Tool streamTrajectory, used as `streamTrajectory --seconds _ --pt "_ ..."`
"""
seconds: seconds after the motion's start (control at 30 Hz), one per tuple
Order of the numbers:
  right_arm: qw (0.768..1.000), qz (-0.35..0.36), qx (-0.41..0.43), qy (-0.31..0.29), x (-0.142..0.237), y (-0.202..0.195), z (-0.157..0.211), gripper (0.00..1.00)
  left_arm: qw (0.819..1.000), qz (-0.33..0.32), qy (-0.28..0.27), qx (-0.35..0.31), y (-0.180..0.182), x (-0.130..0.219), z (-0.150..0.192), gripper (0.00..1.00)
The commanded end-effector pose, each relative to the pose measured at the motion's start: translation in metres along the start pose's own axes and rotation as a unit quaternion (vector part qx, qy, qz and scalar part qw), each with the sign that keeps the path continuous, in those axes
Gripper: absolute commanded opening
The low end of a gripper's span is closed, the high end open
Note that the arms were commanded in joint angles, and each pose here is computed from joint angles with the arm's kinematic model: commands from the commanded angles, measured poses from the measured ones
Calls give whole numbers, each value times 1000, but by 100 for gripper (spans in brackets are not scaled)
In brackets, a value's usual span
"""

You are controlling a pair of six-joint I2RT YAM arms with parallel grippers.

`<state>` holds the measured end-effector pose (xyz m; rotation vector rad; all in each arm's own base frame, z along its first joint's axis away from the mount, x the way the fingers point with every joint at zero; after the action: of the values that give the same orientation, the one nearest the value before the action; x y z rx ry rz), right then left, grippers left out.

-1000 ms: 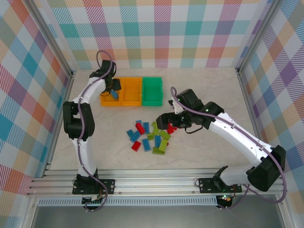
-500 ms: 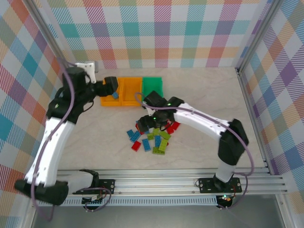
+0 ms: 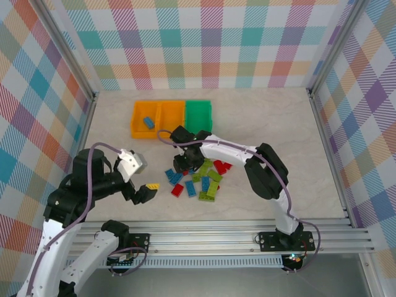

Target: Sort the legos into containers by color

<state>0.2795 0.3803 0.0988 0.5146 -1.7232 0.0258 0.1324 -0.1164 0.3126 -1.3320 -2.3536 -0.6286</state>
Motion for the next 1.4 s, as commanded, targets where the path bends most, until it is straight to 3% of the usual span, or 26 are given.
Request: streamTrajectory --seconds 0.0,0.13,0.33,0.5,0.67,0.87,1.07,1.27,1.37 --pt "1000 5 4 -16 1 -1 -6 35 998 38 -8 -49 -8 -8 -1 100" --pt "1000 4 4 -12 3 -3 -4 25 997 53 -17 -51 -4 -16 -6 100" --pt "998 -13 -7 -62 40 -6 -15 23 997 44 -32 -51 6 -24 -14 100" --pt "988 -9 -26 -155 91 -28 -48 23 998 5 -54 -44 18 -29 -18 100" --pt "970 27 -71 -229 112 -78 -98 22 998 -28 -54 11 33 -39 -17 100" --pt "957 61 -88 -268 99 -115 -151 23 992 -49 -88 82 43 -28 -38 100" --pt "955 81 -95 -268 81 -122 -187 30 984 -97 -76 132 58 -23 -40 100" --pt "960 78 -94 -250 79 -117 -198 42 960 -147 -32 238 79 -26 -32 100" --pt "960 71 -89 -255 94 -113 -196 42 923 -199 18 329 96 -31 -17 100"
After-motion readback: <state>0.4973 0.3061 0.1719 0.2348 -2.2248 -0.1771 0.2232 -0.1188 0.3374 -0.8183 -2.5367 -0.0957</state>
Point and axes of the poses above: each hand's point on the last joint's axis, 136 mm out from that joint toward the fingers, its own x axis back along the fingers, its own y axis along the line the jaws close on, z = x × y, the point moved 4 cm from there along x, back along the fingers, and after that the axes turned 10 degrees about -x, right-handed, at the moved point
